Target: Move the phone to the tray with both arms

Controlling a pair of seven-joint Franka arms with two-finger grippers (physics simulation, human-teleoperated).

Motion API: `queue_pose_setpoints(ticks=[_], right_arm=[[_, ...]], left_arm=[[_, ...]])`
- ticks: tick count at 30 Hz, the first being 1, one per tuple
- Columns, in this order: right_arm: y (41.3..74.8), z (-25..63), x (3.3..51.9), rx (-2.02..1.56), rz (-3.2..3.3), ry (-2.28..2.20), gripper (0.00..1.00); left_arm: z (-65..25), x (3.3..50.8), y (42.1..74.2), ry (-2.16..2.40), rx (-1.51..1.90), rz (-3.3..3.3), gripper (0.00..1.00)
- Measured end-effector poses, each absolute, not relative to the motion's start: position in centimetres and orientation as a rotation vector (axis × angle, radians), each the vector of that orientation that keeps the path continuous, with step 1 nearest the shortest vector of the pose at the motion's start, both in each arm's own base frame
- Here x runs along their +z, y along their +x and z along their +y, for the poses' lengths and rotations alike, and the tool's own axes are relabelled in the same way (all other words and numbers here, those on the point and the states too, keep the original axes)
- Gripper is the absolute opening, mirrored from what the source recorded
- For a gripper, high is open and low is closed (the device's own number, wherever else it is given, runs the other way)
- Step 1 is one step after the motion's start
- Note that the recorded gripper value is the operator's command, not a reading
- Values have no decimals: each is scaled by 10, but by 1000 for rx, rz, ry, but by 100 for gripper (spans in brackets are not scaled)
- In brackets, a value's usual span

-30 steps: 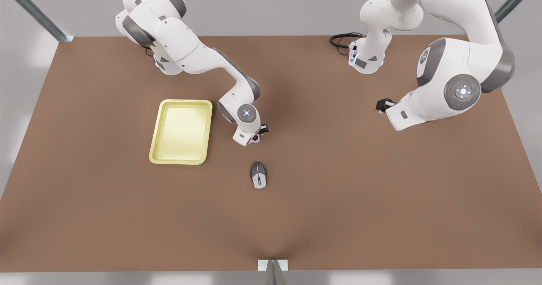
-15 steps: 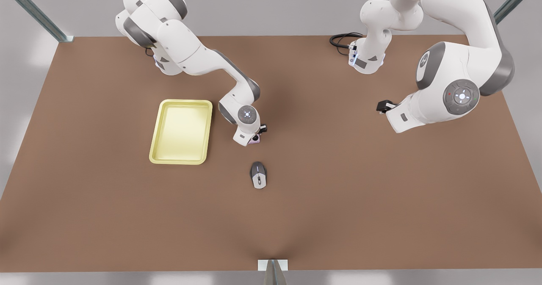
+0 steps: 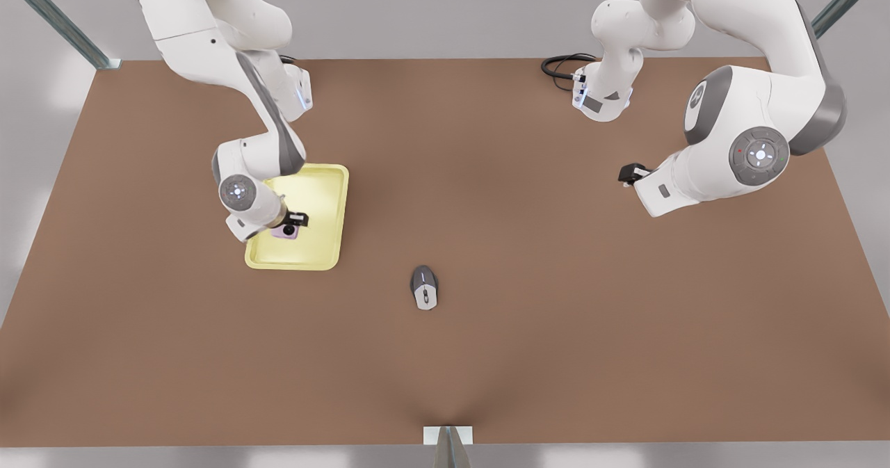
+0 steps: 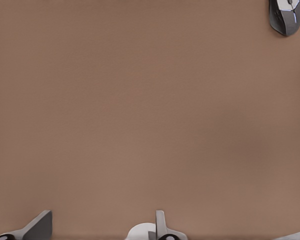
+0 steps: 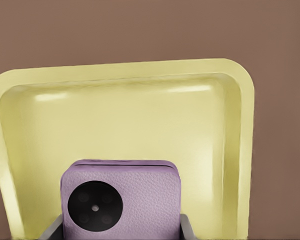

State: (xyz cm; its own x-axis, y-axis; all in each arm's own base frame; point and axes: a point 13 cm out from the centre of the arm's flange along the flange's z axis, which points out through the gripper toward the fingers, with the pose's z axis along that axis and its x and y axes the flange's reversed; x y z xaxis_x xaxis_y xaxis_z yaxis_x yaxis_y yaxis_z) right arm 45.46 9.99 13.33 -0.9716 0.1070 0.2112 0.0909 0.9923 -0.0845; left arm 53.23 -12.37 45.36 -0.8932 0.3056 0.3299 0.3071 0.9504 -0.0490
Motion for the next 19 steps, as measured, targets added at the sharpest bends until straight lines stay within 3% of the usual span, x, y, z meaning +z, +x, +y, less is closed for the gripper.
queue_pose_setpoints(ticks=[1,6,7,9,11,12,14,16,19], right_arm=[[441,97,130,109,-2903,-126,100],[420,112,125,69,-2872,11,100],[433,116,134,54,-2896,27,100],[503,124,196,5,-3014,38,100],[589,127,305,-52,-3177,37,100],[615,118,358,-65,-3237,22,100],[619,88,413,-34,-3249,-14,100],[636,75,430,-12,-3209,-13,100],[631,75,435,19,-3129,26,100]], left_arm=[[-123,454,533,-446,-9,-2767,100],[-119,455,534,-439,-16,-2770,100],[-119,455,534,-440,-17,-2770,100],[-119,455,534,-441,-18,-2770,100],[-119,455,534,-440,-18,-2770,100],[-119,455,533,-440,-19,-2769,100],[-119,455,533,-439,-20,-2767,100],[-119,455,532,-439,-21,-2766,100],[-119,455,532,-438,-21,-2764,100]])
